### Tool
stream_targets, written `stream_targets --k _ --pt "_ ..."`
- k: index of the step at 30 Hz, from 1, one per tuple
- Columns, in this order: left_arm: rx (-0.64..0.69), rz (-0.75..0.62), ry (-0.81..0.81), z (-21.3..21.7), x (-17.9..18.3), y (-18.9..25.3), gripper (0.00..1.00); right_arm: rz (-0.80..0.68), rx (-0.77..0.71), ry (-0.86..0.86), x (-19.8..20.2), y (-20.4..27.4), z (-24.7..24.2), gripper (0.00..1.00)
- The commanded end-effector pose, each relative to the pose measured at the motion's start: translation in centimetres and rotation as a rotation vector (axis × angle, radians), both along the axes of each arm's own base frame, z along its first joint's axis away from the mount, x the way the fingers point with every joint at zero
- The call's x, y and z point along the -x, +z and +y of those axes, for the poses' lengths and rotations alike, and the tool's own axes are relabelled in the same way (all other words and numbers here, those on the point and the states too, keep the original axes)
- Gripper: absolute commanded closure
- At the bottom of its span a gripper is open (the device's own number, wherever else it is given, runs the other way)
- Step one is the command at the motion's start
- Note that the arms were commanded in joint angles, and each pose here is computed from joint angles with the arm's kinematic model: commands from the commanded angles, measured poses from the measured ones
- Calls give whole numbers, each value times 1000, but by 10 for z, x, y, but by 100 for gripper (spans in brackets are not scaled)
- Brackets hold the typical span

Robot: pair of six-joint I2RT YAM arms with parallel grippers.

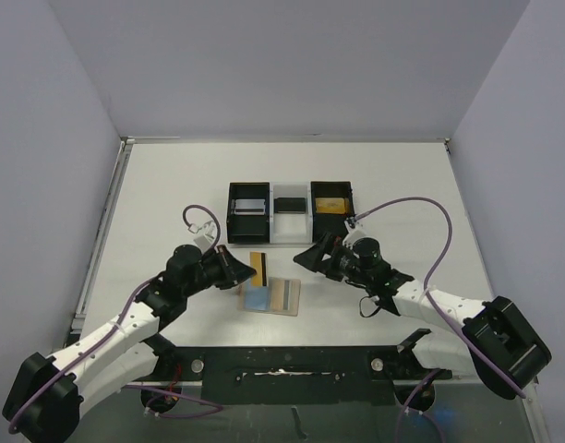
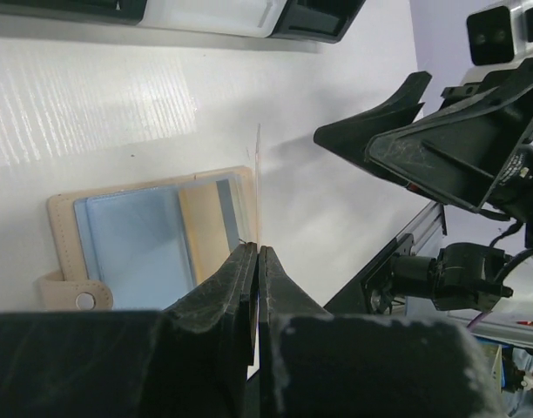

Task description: Take the credit cards out of the card holder

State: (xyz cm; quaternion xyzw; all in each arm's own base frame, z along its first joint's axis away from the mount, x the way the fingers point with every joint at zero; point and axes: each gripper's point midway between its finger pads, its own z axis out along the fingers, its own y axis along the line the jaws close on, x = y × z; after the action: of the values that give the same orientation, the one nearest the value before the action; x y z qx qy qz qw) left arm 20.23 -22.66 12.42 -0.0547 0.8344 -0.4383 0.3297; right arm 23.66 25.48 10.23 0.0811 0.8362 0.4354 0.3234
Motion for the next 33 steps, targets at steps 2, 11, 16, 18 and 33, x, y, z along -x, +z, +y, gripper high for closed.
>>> stream_targets --k 2,11,16,18,33 --pt "144 -137 17 -8 -12 49 100 -223 -229 124 -3 73 17 16" --pt "338 -152 -71 -28 -3 85 100 -379 -317 227 7 118 25 19" --pt "445 -179 -107 -33 3 105 100 -373 -307 265 16 118 26 20" --pt "464 -182 -127 -35 5 108 100 -375 -307 272 17 119 26 20" --pt "542 -219 -210 -42 13 126 100 -394 -411 548 42 149 55 53"
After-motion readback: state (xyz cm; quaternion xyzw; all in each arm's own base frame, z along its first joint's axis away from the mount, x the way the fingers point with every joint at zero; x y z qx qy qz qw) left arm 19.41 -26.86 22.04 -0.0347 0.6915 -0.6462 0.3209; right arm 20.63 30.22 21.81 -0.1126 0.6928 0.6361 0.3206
